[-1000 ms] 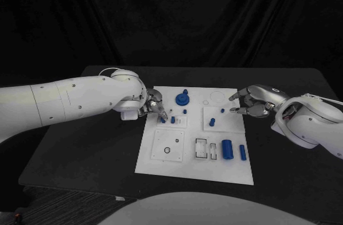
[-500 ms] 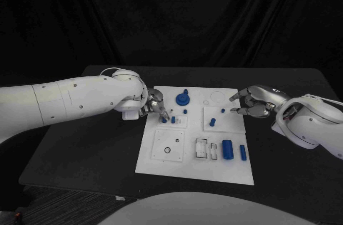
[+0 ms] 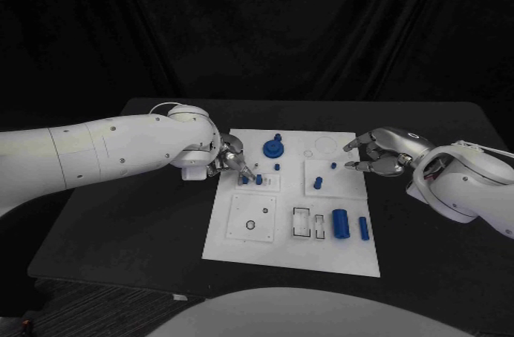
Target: Assemble the parts on the task board
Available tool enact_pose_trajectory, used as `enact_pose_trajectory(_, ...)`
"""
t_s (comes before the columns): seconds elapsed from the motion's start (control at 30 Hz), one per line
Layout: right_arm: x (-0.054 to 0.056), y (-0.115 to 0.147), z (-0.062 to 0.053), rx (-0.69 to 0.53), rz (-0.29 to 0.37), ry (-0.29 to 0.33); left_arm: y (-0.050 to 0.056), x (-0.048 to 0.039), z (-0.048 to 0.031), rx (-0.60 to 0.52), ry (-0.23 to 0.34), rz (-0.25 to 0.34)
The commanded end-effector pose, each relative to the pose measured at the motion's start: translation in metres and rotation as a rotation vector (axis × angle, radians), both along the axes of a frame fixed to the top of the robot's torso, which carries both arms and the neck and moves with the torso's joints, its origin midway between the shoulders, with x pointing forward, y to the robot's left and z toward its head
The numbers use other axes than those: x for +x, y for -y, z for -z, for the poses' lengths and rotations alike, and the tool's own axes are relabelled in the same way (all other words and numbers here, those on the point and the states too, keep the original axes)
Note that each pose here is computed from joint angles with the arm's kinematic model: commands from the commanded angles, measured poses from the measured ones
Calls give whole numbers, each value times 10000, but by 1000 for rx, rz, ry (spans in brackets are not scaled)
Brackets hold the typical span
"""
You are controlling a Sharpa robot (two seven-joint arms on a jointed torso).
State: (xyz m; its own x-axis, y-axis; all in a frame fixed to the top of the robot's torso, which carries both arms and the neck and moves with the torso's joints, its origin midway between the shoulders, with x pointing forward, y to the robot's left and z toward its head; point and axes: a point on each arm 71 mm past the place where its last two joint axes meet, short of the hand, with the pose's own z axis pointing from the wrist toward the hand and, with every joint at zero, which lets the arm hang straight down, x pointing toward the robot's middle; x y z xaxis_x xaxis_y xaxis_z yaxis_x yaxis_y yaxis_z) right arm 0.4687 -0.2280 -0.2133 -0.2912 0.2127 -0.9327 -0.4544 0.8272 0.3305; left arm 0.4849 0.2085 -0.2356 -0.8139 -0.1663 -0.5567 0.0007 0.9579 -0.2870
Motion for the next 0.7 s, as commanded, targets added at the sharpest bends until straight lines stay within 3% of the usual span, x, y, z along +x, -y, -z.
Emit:
enact_pose_trajectory(0.03,1,8,12,-3,11,-1,-1,-19,26,11,-22,11)
enact_pose_trajectory(0.7,1,9,24,-7,13,-8,-19,-16,26,8,-20,8)
